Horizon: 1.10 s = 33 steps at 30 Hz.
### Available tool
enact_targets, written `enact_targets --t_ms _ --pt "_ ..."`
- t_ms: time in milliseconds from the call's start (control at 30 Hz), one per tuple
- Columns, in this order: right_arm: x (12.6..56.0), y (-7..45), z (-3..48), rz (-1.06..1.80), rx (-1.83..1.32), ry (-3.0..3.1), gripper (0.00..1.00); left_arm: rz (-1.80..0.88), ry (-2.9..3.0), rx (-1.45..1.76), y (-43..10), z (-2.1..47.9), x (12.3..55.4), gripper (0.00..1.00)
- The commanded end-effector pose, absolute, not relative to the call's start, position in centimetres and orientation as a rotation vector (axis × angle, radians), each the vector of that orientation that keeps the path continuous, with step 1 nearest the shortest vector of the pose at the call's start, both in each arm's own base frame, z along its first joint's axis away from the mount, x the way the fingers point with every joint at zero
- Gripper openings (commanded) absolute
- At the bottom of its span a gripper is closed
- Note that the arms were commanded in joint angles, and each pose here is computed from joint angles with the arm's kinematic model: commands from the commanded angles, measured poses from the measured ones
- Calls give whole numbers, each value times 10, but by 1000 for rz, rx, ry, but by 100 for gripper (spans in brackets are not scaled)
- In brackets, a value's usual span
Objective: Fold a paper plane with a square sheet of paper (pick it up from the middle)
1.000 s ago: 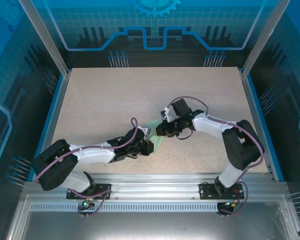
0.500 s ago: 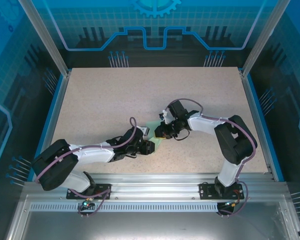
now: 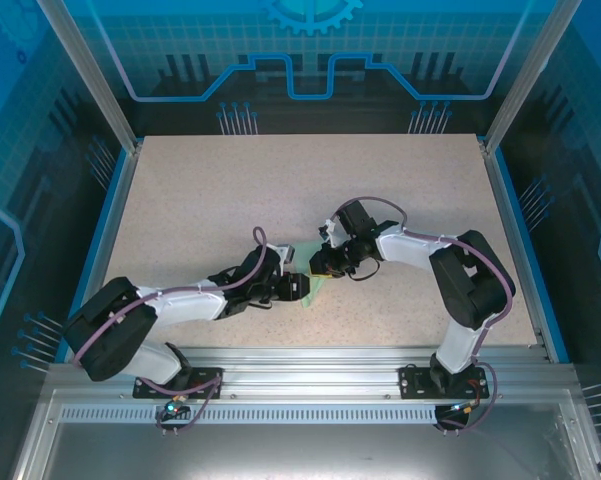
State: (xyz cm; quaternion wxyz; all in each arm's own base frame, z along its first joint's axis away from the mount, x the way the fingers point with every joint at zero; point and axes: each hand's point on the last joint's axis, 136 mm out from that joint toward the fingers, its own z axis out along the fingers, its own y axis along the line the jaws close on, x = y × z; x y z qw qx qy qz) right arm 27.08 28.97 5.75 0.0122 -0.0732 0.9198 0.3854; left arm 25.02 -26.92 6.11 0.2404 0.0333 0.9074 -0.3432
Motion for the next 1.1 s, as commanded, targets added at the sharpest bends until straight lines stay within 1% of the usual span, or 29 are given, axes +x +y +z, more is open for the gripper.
enact_targets --t_ms 0,267,333,533,733,900,1067 --pt "275 297 60 1215 -229 2860 19 -1010 2464 81 -277 68 257 42" --pt "275 296 59 1209 -226 2864 19 -1009 2447 53 -273 70 265 30" --pt "275 296 60 1210 -225 2864 19 -1006 2448 53 -272 71 267 24" --pt "276 295 60 1199 -219 2866 20 -1008 2450 61 -269 71 271 18" --pt "275 294 63 1196 -215 2861 21 -1023 2460 98 -269 70 274 7" --pt "273 288 70 1162 -210 2847 25 -1005 2496 137 -268 60 277 4" --pt "266 283 69 1139 -192 2855 27 -1010 2508 179 -270 55 283 4"
